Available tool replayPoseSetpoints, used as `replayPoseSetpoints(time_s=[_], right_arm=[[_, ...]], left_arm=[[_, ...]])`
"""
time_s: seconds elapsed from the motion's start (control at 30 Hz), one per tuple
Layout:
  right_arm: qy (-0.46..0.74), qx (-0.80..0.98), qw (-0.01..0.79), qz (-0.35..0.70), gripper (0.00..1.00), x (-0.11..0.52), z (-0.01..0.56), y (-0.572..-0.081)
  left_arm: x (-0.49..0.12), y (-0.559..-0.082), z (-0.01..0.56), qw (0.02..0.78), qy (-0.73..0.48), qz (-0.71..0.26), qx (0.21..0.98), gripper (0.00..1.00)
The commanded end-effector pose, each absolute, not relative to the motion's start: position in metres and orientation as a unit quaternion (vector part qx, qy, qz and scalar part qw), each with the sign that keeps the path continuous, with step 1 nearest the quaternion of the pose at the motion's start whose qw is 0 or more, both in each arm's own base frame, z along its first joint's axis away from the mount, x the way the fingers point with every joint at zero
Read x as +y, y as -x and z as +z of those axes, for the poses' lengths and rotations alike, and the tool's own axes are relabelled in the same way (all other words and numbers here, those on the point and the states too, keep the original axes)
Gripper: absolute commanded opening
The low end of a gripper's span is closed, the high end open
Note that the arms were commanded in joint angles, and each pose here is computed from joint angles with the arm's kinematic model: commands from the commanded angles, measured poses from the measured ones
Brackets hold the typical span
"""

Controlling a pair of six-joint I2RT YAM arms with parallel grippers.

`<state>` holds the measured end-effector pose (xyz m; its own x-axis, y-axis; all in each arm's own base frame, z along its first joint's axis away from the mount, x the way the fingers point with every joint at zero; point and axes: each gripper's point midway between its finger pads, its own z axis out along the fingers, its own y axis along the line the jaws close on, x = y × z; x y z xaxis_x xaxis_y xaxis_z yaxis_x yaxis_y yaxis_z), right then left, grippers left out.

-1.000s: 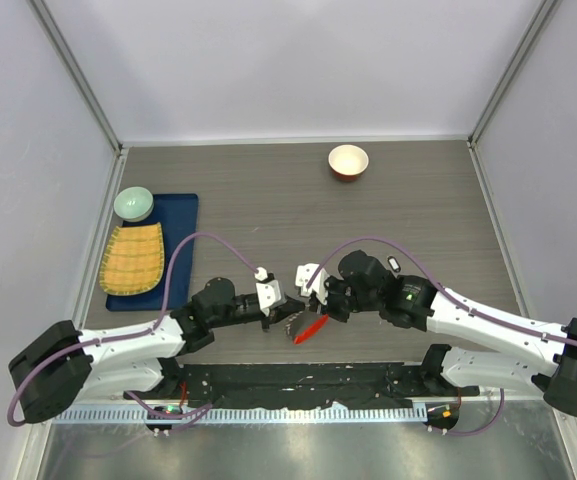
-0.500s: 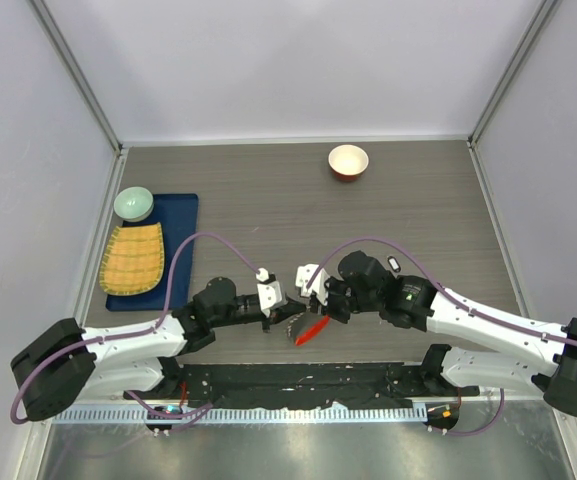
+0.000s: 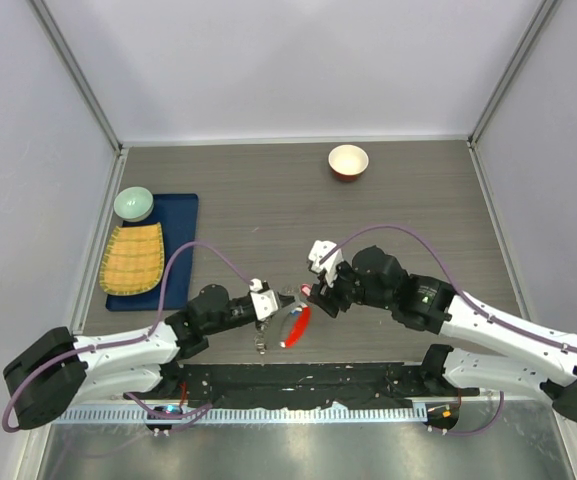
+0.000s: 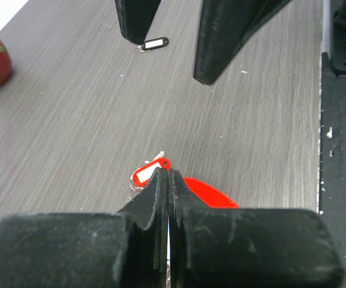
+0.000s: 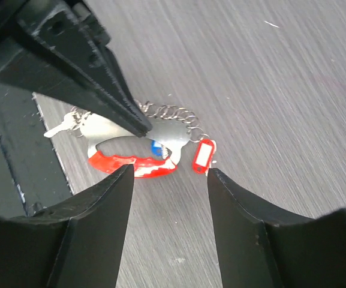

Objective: Put the keys on the keyring

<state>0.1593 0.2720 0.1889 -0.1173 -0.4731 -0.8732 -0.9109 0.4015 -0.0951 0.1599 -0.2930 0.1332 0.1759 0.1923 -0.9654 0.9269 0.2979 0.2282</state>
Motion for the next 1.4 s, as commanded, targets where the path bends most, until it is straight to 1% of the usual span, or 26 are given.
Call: replayPoseSetpoints(time_s=[0.0,0.07,0.13,0.17,0.23,0.27,0.3,0.33,0.37,0.4,0.47,0.5,0.57,0.6,0.67,0.7,0.77,0.83,0.9,0.93,1.07,1.3,1.37], right_arm=[[0.424,0.743,0.464,0.227,0.59,0.27,0.202,-0.176],[0.413,0.757,0.45,0.23,0.59,0.272,0.193,-0.177],[0.414,0.77,0.427,0.231,0.59,0.279,0.177,-0.177],[0.413,0.771,0.426,0.232,0.59,0.283,0.174,-0.179],[0.399,0.78,0.421,0.235,0.59,0.292,0.165,-0.185],[0.392,0.782,0.424,0.235,0.58,0.295,0.162,-0.188],[0.383,0.787,0.42,0.239,0.58,0.3,0.158,-0.19],[0.377,0.787,0.422,0.245,0.57,0.306,0.157,-0.194],[0.376,0.798,0.405,0.242,0.55,0.315,0.145,-0.197],[0.372,0.804,0.396,0.242,0.53,0.32,0.139,-0.199],[0.353,0.823,0.371,0.246,0.51,0.333,0.124,-0.203],[0.344,0.828,0.366,0.249,0.5,0.337,0.121,-0.205],[0.316,0.84,0.357,0.261,0.49,0.348,0.117,-0.208],[0.312,0.849,0.343,0.255,0.48,0.35,0.105,-0.209],[0.298,0.857,0.334,0.257,0.48,0.357,0.104,-0.211],[0.296,0.861,0.326,0.253,0.47,0.359,0.097,-0.212],[0.292,0.864,0.323,0.253,0.46,0.365,0.099,-0.216],[0.296,0.872,0.308,0.24,0.42,0.368,0.089,-0.217],[0.295,0.874,0.305,0.239,0.4,0.374,0.092,-0.221],[0.298,0.881,0.289,0.226,0.38,0.372,0.08,-0.22],[0.293,0.89,0.274,0.217,0.33,0.376,0.071,-0.221],[0.291,0.904,0.244,0.195,0.27,0.37,0.06,-0.217],[0.294,0.906,0.224,0.204,0.27,0.371,0.058,-0.209]], left_arm=[[-0.29,-0.173,0.139,0.605,-0.501,-0.28,0.552,0.0],[-0.286,-0.179,0.138,0.606,-0.477,-0.276,0.573,0.0],[-0.279,-0.184,0.136,0.609,-0.421,-0.285,0.609,0.09],[-0.267,-0.198,0.136,0.621,-0.378,-0.26,0.635,0.12],[-0.252,-0.208,0.133,0.624,-0.321,-0.244,0.67,0.21],[-0.237,-0.22,0.132,0.634,-0.286,-0.208,0.688,0.25],[-0.229,-0.223,0.126,0.628,-0.266,-0.196,0.705,0.32],[-0.221,-0.228,0.126,0.628,-0.235,-0.19,0.717,0.35],[-0.213,-0.232,0.129,0.633,-0.207,-0.184,0.723,0.38],[-0.196,-0.24,0.125,0.632,-0.17,-0.161,0.739,0.43],[-0.181,-0.243,0.124,0.63,-0.111,-0.176,0.748,0.47],[-0.168,-0.247,0.117,0.623,-0.087,-0.167,0.759,0.53],[-0.155,-0.246,0.108,0.613,-0.042,-0.179,0.769,0.57],[-0.143,-0.247,0.108,0.614,-0.019,-0.173,0.77,0.61],[-0.13,-0.246,0.102,0.613,0.01,-0.168,0.772,0.64],[-0.122,-0.247,0.107,0.623,0.027,-0.168,0.763,0.66],[-0.115,-0.247,0.111,0.633,0.042,-0.165,0.755,0.67],[-0.111,-0.245,0.122,0.648,0.045,-0.166,0.742,0.67],[-0.108,-0.244,0.125,0.654,0.047,-0.166,0.737,0.67],[-0.107,-0.243,0.128,0.659,0.048,-0.171,0.731,0.67],[-0.105,-0.241,0.129,0.66,0.049,-0.169,0.73,0.67],[-0.109,-0.241,0.129,0.653,0.04,-0.169,0.737,0.68],[-0.11,-0.242,0.129,0.651,0.036,-0.17,0.739,0.68]])
